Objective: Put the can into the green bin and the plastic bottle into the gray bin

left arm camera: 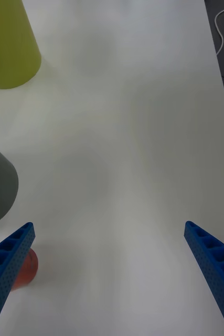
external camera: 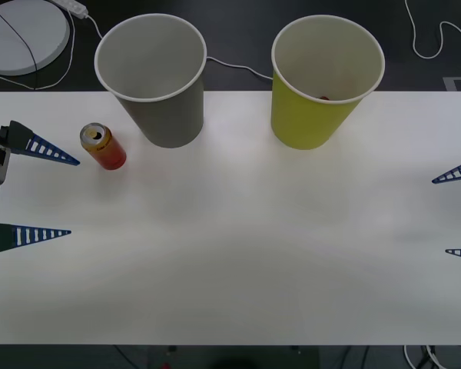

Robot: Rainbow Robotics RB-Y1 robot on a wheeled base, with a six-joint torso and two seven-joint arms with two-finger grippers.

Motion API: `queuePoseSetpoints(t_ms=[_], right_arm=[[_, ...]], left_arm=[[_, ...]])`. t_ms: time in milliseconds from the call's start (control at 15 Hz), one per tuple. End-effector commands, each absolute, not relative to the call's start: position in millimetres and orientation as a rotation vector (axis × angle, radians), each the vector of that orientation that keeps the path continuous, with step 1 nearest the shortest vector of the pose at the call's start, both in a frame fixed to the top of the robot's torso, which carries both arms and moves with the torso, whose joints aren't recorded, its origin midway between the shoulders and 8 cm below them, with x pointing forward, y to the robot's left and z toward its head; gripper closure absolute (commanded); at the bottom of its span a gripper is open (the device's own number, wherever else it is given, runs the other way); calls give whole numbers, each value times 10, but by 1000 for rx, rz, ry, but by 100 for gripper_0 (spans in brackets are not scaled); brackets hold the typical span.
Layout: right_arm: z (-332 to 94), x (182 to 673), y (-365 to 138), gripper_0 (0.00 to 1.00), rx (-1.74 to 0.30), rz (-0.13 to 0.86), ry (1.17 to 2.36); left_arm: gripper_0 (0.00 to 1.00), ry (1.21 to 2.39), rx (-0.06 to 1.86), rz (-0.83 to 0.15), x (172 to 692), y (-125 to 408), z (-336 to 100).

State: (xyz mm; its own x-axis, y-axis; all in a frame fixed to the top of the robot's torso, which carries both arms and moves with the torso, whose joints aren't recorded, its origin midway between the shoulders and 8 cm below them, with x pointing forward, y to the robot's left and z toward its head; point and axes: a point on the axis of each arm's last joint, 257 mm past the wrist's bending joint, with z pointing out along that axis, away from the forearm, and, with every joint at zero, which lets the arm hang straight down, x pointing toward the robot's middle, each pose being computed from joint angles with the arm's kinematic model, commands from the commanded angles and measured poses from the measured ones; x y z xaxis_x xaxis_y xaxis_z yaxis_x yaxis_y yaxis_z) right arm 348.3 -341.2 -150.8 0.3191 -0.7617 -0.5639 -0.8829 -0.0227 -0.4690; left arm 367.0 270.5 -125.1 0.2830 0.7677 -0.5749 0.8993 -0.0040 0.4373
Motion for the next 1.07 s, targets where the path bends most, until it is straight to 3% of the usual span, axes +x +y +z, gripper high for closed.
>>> queuePoseSetpoints(t_ms=[67,200,267,400,600,867,1067], right_arm=[[-1508,3483,-3412,0,-1805,196,1468],[-1508,3483,-3412,0,-1805,196,1468],[-1508,3483,-3412,0,-1805,196,1468],[-1508,3483,-3412,0,-1805,196,1468],[-1508,3483,-3412,0,-1805,196,1468],[-1508,3483,-3412,0,-1805,196,1468],[-1508,3483,-3412,0,-1805,196,1468]], left_arm=[[0,1511,1793,-219,3670,2705,-1251],[0,1511,1793,-219,3670,2705,-1251],[0,1548,1769,-294,3591,2674,-1462],[0,1545,1721,-363,3578,2663,-1439],[0,1570,1652,-426,3592,2740,-1453],[0,1611,1433,-510,3636,2855,-1520],[0,1635,1300,-492,3685,2951,-1597]])
